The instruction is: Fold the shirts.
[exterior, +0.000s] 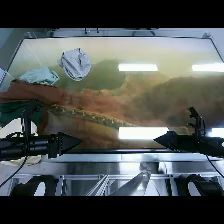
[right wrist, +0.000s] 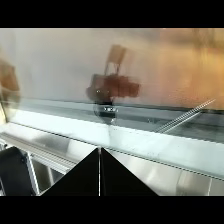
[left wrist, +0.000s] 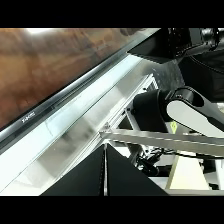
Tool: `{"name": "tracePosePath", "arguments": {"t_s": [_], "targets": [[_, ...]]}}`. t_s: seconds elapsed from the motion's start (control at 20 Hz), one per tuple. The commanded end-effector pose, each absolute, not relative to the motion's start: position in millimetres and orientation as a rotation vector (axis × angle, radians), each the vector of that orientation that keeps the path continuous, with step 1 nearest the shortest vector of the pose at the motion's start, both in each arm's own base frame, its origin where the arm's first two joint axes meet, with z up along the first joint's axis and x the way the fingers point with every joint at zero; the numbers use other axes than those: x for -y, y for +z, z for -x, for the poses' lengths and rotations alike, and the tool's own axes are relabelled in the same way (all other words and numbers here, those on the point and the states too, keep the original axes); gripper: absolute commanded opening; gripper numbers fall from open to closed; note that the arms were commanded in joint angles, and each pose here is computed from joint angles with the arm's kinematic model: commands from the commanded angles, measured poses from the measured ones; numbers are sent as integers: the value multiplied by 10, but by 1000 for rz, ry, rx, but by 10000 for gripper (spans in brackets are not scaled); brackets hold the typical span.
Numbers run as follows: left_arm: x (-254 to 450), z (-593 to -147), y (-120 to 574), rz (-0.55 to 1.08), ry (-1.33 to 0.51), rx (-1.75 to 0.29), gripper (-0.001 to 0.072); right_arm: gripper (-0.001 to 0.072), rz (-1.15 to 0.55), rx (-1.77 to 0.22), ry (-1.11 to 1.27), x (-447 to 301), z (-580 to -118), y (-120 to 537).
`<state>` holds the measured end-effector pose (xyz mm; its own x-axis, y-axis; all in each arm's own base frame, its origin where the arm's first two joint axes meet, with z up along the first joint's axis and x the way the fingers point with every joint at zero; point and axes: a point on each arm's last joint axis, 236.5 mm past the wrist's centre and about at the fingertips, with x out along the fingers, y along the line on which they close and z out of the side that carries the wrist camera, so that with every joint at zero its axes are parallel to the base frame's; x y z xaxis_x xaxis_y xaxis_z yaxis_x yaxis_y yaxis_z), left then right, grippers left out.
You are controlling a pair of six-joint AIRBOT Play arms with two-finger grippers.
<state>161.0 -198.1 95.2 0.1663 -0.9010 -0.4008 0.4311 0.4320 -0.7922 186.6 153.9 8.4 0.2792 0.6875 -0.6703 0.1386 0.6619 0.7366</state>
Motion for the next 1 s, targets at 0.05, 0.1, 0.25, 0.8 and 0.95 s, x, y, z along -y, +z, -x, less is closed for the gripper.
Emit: {"name": "tracePosePath", "arguments": {"t_s": [0.05,0.1,0.25,0.8,0.95], "targets": [[1980,-1611,952,579,-1027,-992,21,15,-805,-1261,428,-1541,-1864,83],[1979,-1611,952,579,-1026,-992,21,15,-805,-1261,428,-1542,-1862,83],[1980,-1611,952,579,-1027,-992,21,15,-805,-1261,428,-1542,-1863,83],[1982,-1740,1022,611,-1001,-939,21,14,-814,-1231,417,-1527,-1934,99],[1972,-1827,1056,632,-977,-911,10,15,-832,-1229,423,-1549,-1939,125]]}}
